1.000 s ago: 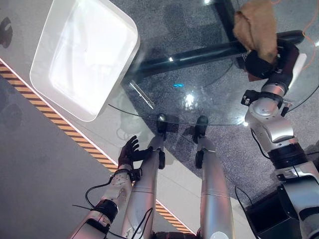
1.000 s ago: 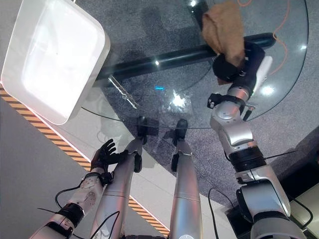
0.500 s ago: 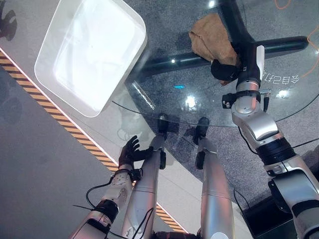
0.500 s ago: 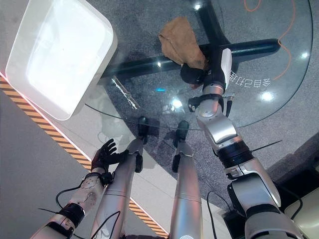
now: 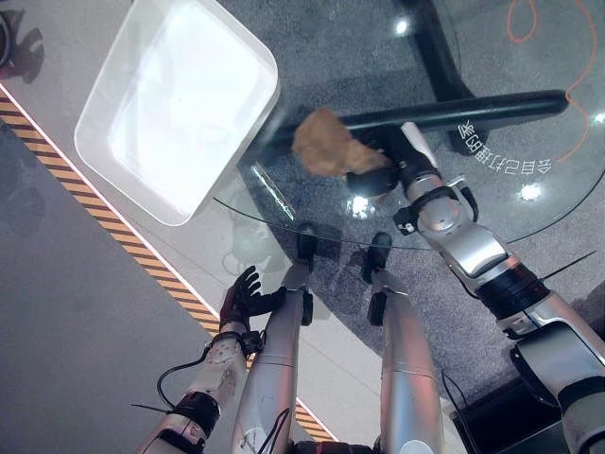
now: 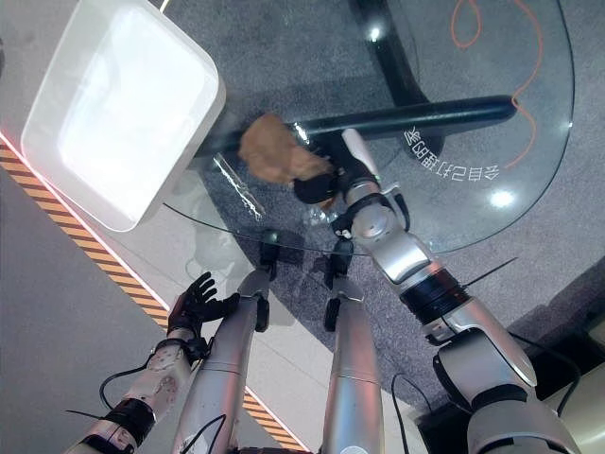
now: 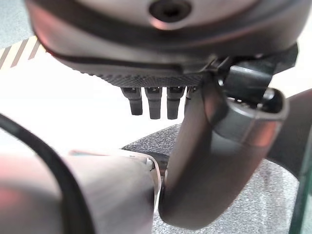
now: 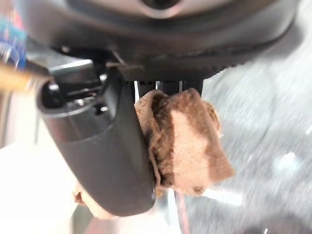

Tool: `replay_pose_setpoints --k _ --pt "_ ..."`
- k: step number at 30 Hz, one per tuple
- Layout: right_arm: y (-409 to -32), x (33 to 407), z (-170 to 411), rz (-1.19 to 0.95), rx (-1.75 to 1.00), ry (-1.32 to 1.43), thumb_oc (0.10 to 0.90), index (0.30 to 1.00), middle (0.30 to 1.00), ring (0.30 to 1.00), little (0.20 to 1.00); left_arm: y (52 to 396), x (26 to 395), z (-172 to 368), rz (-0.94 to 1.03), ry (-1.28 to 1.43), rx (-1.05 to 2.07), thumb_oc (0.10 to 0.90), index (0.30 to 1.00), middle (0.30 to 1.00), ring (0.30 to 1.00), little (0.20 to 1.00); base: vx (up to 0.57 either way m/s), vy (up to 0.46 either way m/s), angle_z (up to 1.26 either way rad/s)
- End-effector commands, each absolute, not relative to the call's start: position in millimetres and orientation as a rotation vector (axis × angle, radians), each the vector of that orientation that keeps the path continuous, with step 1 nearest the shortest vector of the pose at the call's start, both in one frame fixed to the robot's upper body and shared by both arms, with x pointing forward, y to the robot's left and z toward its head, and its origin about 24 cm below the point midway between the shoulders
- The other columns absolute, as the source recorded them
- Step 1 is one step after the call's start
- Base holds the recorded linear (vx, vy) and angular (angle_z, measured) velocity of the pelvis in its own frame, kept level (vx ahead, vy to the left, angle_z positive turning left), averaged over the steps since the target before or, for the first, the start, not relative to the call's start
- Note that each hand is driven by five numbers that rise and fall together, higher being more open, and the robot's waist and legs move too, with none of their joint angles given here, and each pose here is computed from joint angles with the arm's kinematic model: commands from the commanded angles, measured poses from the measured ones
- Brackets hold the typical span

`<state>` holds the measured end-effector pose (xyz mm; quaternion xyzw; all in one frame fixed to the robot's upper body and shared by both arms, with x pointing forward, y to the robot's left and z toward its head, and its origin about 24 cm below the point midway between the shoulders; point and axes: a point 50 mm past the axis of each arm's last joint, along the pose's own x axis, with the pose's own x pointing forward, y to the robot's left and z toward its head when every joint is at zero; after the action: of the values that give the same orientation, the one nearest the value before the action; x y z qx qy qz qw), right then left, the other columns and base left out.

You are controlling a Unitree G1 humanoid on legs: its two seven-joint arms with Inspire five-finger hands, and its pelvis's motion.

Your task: Wipe the table with a cloth and put it in the basket.

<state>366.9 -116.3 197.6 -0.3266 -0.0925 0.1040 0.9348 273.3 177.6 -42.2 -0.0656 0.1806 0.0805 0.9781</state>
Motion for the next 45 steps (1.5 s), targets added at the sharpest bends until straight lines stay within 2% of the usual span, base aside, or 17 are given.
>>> replay_pose_setpoints --k 1,6,20,32,45 --pt "-75.4 344.5 204.7 0.481 -0.604 -0.304 0.100 0.300 0.300 0.300 0.200 171.8 252.6 -59.2 0.157 0.418 -0.119 0.800 0.900 0.900 0.900 0.900 0.00 -0.011 0.04" --pt "-68.2 339.9 202.9 0.537 -0.597 -0.330 0.100 0.300 0.300 0.300 0.200 170.5 255.7 -57.0 0.152 0.424 -0.117 0.800 0.900 0.900 0.900 0.900 0.01 -0.019 0.06" --pt "-91.3 344.5 203.8 0.403 -0.493 -0.349 0.100 0.300 0.300 0.300 0.200 174.2 246.0 -61.6 0.182 0.424 -0.179 0.800 0.900 0.900 0.900 0.900 0.01 -0.005 0.02" --pt "-92.8 320.8 216.9 0.518 -0.196 -0.437 0.100 0.300 0.300 0.300 0.200 190.9 243.5 -49.7 0.273 0.318 -0.436 0.800 0.900 0.900 0.900 0.900 0.00 0.000 0.00" --pt "-122.7 278.7 244.4 0.571 0.068 -0.705 0.100 0.300 0.300 0.300 0.200 177.5 249.6 11.7 0.087 0.077 -0.666 0.800 0.900 0.900 0.900 0.900 0.00 -0.003 -0.01"
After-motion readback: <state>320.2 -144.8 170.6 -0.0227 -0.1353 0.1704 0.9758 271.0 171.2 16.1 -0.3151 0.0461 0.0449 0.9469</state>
